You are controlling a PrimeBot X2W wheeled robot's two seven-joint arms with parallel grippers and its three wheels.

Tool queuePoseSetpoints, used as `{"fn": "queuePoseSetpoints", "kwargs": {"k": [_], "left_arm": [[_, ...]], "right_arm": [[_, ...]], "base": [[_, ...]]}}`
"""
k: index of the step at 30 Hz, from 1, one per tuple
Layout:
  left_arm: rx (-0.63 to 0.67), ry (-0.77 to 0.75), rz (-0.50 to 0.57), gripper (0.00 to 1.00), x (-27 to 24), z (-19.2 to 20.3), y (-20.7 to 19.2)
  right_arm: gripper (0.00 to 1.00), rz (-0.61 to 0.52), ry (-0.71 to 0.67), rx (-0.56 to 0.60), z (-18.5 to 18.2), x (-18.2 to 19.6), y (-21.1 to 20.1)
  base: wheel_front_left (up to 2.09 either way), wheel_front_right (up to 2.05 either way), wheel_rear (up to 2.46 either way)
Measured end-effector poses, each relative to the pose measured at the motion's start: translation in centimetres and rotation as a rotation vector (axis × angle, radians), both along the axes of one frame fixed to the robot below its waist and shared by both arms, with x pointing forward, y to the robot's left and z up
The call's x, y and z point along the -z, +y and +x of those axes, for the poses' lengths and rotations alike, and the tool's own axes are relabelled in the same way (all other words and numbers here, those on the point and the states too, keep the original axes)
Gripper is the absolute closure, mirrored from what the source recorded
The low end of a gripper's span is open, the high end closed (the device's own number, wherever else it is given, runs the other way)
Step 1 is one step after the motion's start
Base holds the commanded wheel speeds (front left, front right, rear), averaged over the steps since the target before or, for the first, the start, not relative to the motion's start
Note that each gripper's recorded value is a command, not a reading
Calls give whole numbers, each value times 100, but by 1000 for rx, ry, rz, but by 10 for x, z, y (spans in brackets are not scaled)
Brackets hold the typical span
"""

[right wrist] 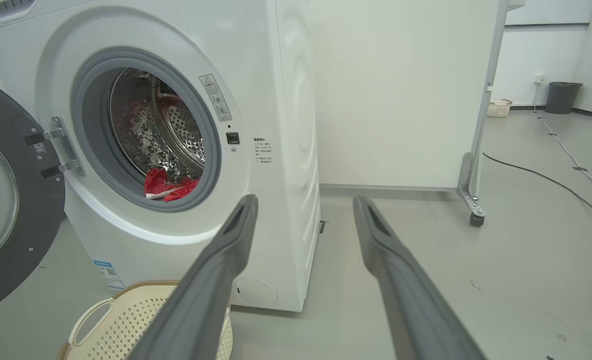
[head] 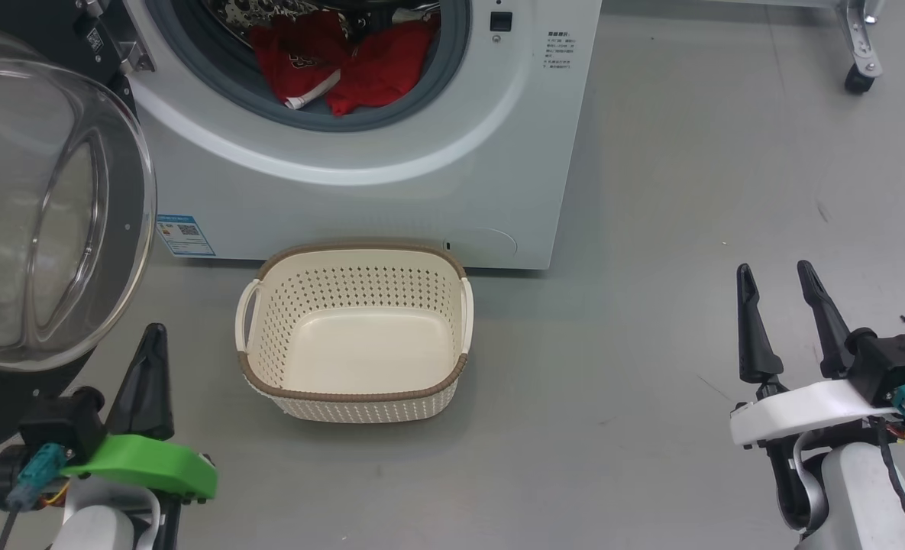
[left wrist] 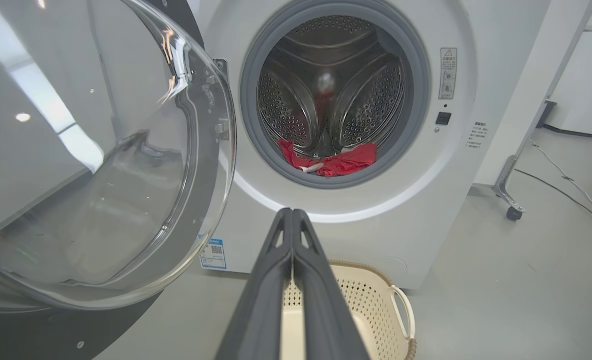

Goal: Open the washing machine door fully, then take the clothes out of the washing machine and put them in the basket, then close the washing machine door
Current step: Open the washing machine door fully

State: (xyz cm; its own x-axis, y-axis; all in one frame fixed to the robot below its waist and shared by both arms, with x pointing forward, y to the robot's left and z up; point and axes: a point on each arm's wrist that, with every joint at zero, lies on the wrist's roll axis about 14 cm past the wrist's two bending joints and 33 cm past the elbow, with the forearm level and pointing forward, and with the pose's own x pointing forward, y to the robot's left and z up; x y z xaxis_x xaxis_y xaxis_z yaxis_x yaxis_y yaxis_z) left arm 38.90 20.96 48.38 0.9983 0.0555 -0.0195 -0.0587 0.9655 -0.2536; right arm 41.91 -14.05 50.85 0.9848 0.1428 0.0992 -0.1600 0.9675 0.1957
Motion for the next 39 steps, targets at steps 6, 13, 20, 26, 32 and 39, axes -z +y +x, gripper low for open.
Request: {"fn": "queuePoseSetpoints", "kwargs": {"k": [6, 13, 20, 26, 32, 39], "left_arm": [[33, 6, 0, 100, 5, -4, -15], [64, 0, 5, 54, 4, -5, -28], [73, 3, 8, 0, 6, -8, -33], [74, -12, 8, 0, 1, -8, -34], [70, -9, 1, 0, 2, -12, -34], [66, -28, -6, 0, -3, -12, -35]], "right_arm": [[0, -2, 4, 14, -2, 1, -4], [0, -5, 14, 30, -6, 4, -10], [0, -11, 13, 33, -8, 4, -11], [0, -13, 11, 34, -10, 3, -11], [0, -19, 8, 32, -11, 2, -11], [0, -20, 8, 32, -11, 2, -10]], "base": [[0, 0, 0], [0, 0, 0], [0, 0, 0], [0, 0, 0], [0, 0, 0], [0, 0, 0]]}}
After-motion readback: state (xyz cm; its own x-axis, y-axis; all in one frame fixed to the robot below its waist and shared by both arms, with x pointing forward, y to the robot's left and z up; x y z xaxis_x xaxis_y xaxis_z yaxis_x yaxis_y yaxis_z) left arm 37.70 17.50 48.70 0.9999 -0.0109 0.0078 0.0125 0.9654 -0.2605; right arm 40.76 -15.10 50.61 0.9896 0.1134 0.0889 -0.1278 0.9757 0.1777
